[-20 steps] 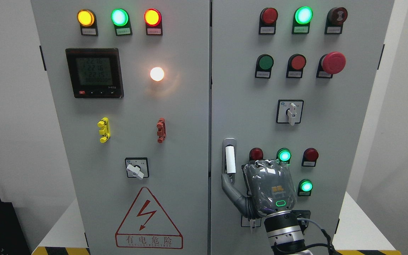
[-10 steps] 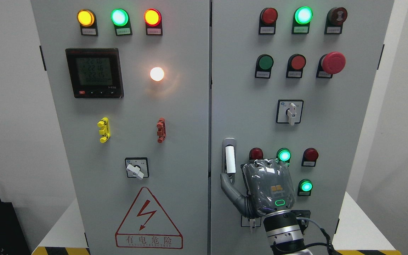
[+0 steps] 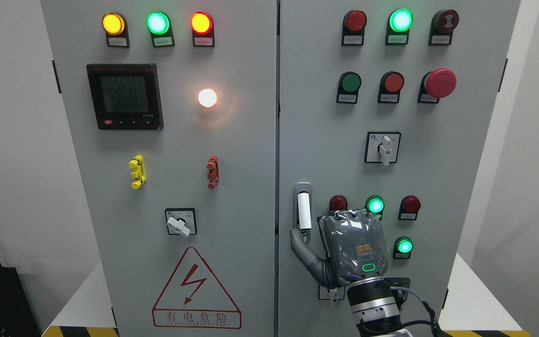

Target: Release door handle

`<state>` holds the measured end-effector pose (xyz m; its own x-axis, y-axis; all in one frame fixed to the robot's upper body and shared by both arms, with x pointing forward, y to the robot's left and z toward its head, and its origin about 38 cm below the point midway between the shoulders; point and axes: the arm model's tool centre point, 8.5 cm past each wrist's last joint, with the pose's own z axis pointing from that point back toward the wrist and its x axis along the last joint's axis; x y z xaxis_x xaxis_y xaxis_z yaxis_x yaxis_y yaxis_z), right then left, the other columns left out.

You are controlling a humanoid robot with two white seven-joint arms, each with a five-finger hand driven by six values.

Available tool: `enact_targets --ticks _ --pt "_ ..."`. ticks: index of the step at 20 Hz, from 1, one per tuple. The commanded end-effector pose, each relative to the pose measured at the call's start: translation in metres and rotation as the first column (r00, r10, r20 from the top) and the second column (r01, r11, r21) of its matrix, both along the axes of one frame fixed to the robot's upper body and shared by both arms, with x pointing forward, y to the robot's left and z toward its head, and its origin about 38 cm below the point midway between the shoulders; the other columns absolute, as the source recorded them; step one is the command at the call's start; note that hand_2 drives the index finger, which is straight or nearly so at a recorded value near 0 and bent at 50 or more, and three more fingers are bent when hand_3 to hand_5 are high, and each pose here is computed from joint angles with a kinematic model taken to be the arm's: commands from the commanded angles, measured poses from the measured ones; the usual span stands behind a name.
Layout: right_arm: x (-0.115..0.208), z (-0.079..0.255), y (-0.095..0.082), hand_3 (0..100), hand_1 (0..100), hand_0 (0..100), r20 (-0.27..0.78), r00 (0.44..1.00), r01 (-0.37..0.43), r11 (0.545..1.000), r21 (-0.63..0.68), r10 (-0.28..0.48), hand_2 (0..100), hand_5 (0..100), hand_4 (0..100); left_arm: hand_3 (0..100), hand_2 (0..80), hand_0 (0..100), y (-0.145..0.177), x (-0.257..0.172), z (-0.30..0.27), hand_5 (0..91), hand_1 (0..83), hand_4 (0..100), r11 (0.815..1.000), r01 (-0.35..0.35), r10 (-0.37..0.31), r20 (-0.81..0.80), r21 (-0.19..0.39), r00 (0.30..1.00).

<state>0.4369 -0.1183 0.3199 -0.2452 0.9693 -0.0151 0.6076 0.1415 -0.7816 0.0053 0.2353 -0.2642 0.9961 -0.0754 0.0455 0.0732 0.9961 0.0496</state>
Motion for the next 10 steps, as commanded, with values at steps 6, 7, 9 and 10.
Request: enact_targets --ticks 6,7,9,10 --pt "-0.0005 -0.0004 0.0016 100 0 42 0.002 1.000 -0.004 1.000 0.000 0.004 100 96 100 0 0.0 12 -0.0001 -0.0012 0.0002 0.0 38.9 0 1.000 -0.001 0.001 -0.006 -0.001 1.000" --pt "-0.0005 -0.0004 0.0016 100 0 43 0.002 1.000 -0.004 1.000 0.000 0.004 100 96 100 0 0.0 12 -0.0001 -0.0012 0.0002 0.0 38.9 0 1.000 -0.002 0.002 -0.006 -0.001 1.000" --pt "-0.0009 -0.0006 0.0014 100 0 43 0.002 1.000 -0.004 1.000 0.000 0.004 100 96 100 0 0.0 12 -0.0001 -0.0012 0.0002 0.0 38.9 0 1.000 -0.002 0.002 -0.006 -0.001 1.000" --pt "-0.0009 -0.0006 0.0014 100 0 43 0.002 1.000 -0.004 1.000 0.000 0.004 100 96 100 0 0.0 12 -0.0001 -0.0018 0.0002 0.0 38.9 0 1.000 -0.002 0.002 -0.008 -0.001 1.000"
